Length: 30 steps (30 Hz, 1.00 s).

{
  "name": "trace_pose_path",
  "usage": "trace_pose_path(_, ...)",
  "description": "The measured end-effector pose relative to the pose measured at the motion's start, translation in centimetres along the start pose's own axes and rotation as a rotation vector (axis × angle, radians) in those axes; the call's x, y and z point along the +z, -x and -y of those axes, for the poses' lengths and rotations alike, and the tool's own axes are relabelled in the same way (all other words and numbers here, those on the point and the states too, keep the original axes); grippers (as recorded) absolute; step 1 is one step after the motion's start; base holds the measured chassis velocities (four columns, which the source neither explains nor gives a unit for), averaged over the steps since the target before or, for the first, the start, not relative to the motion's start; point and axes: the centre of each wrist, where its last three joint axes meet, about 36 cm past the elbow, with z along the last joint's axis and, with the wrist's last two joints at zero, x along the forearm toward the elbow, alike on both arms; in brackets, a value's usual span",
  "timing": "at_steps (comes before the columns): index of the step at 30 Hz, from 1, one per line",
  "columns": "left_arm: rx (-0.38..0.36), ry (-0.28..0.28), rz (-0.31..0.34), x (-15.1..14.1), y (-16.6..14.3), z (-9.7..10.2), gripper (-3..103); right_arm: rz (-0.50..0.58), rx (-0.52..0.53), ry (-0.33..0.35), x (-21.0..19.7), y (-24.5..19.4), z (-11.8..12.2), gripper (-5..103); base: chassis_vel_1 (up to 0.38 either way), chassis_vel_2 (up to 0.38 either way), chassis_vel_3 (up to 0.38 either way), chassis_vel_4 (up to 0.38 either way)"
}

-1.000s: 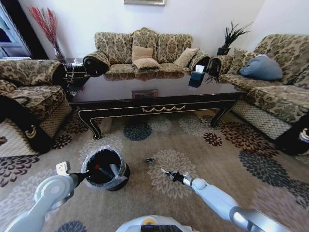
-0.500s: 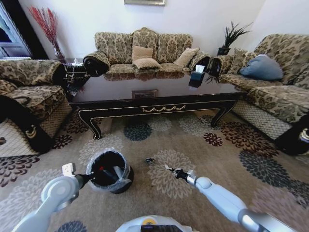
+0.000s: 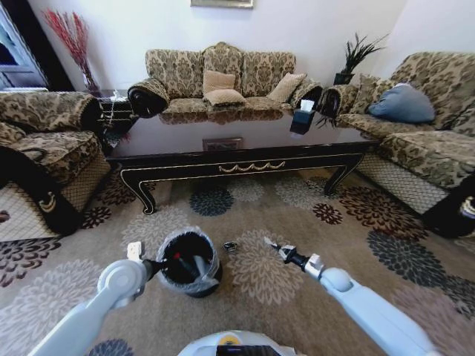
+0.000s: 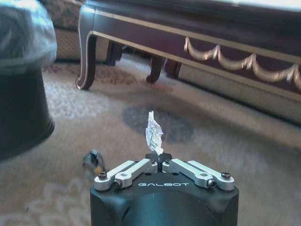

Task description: Move to the front of the table and pick up the trash from the floor, then place it into the trash bin.

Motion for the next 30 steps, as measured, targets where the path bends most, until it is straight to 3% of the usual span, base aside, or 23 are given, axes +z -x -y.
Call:
trace_pose_path(5,0.028,0.029,-0.012,-1.4,0.6,1.3,0,0.06,-0.004,-0.077,-4.3,-1.0,1.3,0,0.0,0.0,0.0,0.0)
trace_pose_path(10,0.065,0.08,-0.022,-3.9,1.9,4.1,0,0.14,0.007,-0.121,-9.2,-2.3,1.3,0,0.0,0.0,0.0,0.0)
trace_pose_path(16,0.11,0.166,-0.016,-6.7,3.0,9.0,0,0.21,-0.006,-0.196,-14.1,-4.1,0.5,0,0.0,0.0,0.0,0.0)
trace_pose_path(17,0.13,0.202,-0.03,-6.8,3.7,11.1,0,0.222,-0.015,-0.213,-15.0,-4.4,-0.1,0,0.0,0.0,0.0,0.0)
trace_pose_path(18,0.13,0.202,-0.03,-6.8,3.7,11.1,0,0.222,-0.015,-0.213,-15.0,-4.4,-0.1,0,0.0,0.0,0.0,0.0)
trace_pose_path(21,0.174,0.282,-0.053,-6.8,4.8,15.9,0,0.223,-0.023,-0.249,-15.8,-5.2,-1.1,0,0.0,0.0,0.0,0.0)
trace_pose_path(22,0.174,0.282,-0.053,-6.8,4.8,15.9,0,0.223,-0.023,-0.249,-15.8,-5.2,-1.1,0,0.0,0.0,0.0,0.0)
trace_pose_path(25,0.216,0.341,-0.057,-6.9,5.1,19.9,0,0.209,-0.017,-0.259,-15.3,-5.7,-1.8,0,0.0,0.0,0.0,0.0)
trace_pose_path(27,0.222,0.356,-0.06,-6.7,5.3,21.3,0,0.196,-0.016,-0.263,-14.9,-5.9,-2.1,0,0.0,0.0,0.0,0.0)
trace_pose_path(30,0.227,0.362,-0.063,-6.5,5.4,21.8,0,0.183,-0.017,-0.269,-14.4,-6.2,-2.3,0,0.0,0.0,0.0,0.0)
